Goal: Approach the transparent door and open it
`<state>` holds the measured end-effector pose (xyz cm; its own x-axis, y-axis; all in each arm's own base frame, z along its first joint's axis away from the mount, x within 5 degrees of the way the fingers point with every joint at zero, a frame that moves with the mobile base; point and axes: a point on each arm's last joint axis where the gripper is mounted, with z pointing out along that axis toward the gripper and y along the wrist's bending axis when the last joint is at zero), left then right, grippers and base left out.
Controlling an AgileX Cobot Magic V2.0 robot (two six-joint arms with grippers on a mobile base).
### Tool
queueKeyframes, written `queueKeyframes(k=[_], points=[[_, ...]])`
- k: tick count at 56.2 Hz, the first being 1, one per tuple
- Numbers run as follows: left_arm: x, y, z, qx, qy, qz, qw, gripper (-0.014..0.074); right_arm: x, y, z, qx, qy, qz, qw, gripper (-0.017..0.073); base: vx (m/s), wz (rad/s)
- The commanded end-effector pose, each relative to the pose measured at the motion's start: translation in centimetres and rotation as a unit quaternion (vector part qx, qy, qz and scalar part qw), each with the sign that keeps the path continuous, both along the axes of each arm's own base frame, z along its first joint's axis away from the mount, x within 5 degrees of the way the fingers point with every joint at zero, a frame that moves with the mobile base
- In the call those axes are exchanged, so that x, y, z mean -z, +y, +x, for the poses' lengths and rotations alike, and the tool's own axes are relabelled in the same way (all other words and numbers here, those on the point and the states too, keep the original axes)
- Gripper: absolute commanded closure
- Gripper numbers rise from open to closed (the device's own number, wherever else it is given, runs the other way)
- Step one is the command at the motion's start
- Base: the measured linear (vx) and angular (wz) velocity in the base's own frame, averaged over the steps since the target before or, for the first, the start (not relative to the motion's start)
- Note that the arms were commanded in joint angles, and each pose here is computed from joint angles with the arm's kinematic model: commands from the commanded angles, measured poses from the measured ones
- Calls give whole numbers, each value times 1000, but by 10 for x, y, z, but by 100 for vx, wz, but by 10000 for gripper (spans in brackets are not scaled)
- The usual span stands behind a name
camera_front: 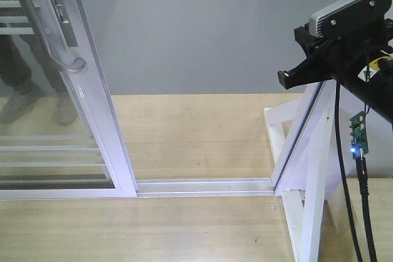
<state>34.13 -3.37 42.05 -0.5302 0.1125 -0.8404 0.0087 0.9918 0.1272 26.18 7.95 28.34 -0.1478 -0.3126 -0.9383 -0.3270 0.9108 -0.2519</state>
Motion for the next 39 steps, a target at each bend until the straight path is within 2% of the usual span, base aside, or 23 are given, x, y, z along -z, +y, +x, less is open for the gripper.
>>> queueKeyframes(k=[1,4,11,28,33,39], points=[[-31,2,-28,13,-79,-5,997,594,-26,-3,-2,13,-58,37,998,565,0,0],[-26,2,-39,19,-90,-9,996,594,-29,-5,-5,17,-57,48,997,565,0,0],[-7,2,-72,40,-120,-41,991,594,-40,-9,-16,28,-55,80,995,565,0,0],[70,5,-142,65,-171,-98,978,594,-66,-19,-61,7,-34,81,996,564,0,0],[92,7,-161,61,-159,-110,979,594,-74,-23,-77,1,-40,84,996,564,0,0],[114,11,-184,58,-149,-115,981,594,-69,-29,-97,1,-55,91,994,564,0,0]])
